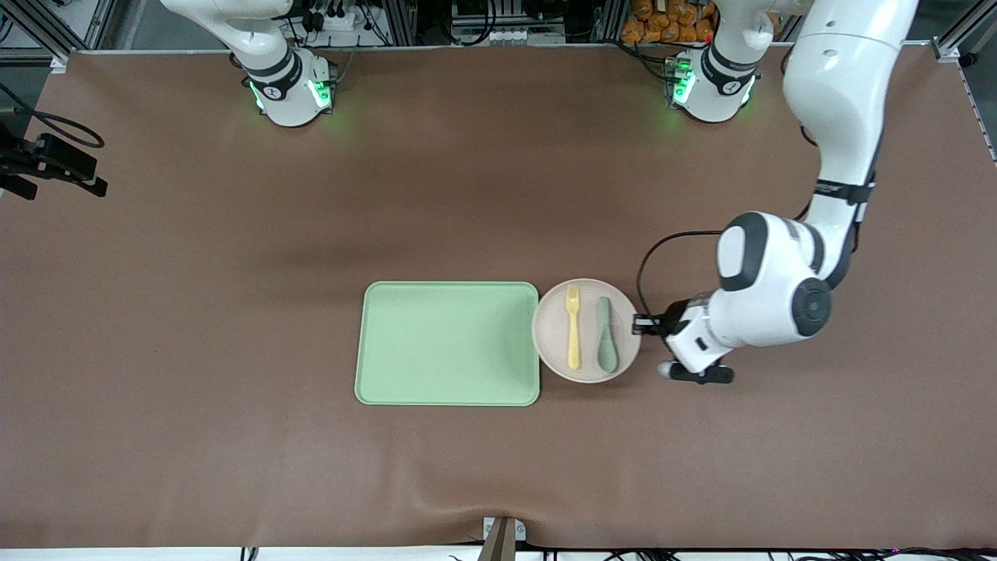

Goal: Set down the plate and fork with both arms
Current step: 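Slide the plate with the left gripper onto the green tray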

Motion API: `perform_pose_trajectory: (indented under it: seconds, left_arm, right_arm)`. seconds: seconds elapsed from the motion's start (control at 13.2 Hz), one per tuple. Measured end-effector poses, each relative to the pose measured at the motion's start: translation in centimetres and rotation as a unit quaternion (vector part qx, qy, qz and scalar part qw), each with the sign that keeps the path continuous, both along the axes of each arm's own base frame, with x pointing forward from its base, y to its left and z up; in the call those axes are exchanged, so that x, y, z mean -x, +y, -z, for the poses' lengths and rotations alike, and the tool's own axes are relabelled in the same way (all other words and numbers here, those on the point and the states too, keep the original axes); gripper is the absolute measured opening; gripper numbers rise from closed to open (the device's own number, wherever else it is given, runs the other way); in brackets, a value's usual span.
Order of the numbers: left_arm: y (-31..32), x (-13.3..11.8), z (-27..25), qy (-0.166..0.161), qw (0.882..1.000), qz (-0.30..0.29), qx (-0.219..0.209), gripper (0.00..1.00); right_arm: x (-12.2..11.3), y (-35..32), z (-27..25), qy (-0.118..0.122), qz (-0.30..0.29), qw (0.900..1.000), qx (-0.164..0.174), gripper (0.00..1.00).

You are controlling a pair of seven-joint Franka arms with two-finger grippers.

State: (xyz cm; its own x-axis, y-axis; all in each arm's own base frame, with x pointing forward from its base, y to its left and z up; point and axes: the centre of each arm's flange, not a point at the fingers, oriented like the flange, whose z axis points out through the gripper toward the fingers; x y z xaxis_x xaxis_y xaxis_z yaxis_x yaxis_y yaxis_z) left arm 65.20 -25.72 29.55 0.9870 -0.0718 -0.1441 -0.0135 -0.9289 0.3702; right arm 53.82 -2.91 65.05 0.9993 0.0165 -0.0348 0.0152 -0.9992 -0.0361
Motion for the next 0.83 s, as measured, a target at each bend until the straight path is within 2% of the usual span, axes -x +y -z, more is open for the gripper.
perform_pose_trajectory:
  seconds: [0.15, 0.38, 0.53, 0.83]
  left_arm:
    - [-4.5, 0.6, 0.4, 0.012, 1.0, -0.015, -0.003, 0.04]
    - [-9.5, 1.5, 1.4, 0.022, 0.999, -0.03, -0.008, 0.04]
    - [-11.3, 1.9, 2.7, 0.02, 0.999, -0.038, -0.009, 0.04]
    - [-15.3, 3.5, 6.7, 0.005, 0.998, -0.056, -0.009, 0.04]
  right_arm:
    - [-0.4, 0.0, 0.8, 0.008, 0.0, 1.0, -0.001, 1.0]
    - [-2.6, 0.2, 4.8, 0.039, -0.001, 0.999, -0.009, 1.0]
    - [-4.1, 0.4, 6.8, 0.04, -0.002, 0.999, -0.012, 1.0]
    - [-5.4, 2.4, 8.6, 0.04, -0.019, 0.999, -0.012, 1.0]
